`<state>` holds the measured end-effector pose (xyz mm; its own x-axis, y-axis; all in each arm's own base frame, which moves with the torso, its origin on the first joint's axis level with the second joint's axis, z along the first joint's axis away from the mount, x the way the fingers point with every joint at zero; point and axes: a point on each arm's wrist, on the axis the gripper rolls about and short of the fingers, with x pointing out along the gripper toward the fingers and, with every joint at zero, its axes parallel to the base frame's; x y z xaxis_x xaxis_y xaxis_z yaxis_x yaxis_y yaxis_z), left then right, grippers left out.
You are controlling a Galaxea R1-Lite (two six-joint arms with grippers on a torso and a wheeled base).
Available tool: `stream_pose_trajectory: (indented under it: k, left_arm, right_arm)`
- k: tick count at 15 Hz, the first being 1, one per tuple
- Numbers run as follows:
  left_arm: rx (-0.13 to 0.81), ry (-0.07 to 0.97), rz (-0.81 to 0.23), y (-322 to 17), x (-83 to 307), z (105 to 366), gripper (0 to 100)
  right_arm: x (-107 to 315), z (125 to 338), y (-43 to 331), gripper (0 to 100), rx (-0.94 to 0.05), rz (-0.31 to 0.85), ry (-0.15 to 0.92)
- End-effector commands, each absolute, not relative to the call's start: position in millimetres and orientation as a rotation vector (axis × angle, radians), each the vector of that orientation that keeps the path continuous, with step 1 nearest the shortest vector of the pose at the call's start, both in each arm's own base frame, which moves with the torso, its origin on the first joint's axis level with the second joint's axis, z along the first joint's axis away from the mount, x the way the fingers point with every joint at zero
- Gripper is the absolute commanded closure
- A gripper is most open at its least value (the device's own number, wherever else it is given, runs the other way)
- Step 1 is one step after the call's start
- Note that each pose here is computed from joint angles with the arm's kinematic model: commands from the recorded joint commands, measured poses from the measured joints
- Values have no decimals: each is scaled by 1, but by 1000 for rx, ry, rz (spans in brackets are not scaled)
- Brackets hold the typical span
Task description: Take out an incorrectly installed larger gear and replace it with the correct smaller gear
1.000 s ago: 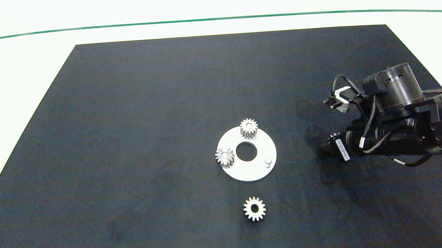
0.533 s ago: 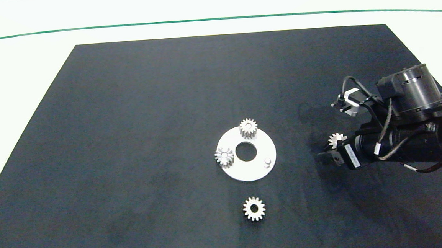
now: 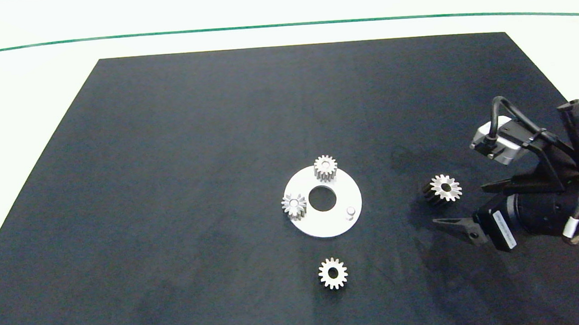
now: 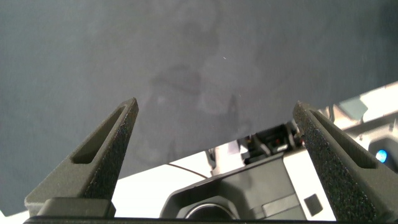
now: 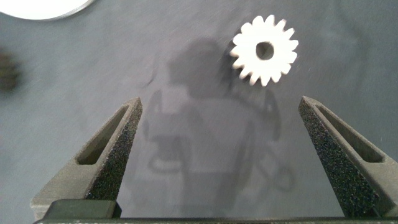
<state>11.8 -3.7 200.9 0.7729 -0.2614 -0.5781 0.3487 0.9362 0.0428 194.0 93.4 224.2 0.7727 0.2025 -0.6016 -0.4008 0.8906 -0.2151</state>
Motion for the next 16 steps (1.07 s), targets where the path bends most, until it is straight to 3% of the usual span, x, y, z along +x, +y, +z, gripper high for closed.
stream_pose_trajectory:
  k: [1,7,10,16]
  left_arm:
    - [176,599,-376,-4,11,201,0]
    - [181,571,-427,-3,7,200,0]
    - [169,540,-419,0,2,202,0]
    - [154,485,-404,5,-7,203,0]
  right_arm:
    - [173,234,98,0,-352,400,562]
    - [158,231,126,0,-394,575,550]
    - [159,217,151,0,-446,658,591]
    - [177,191,198,0,-534,687,615]
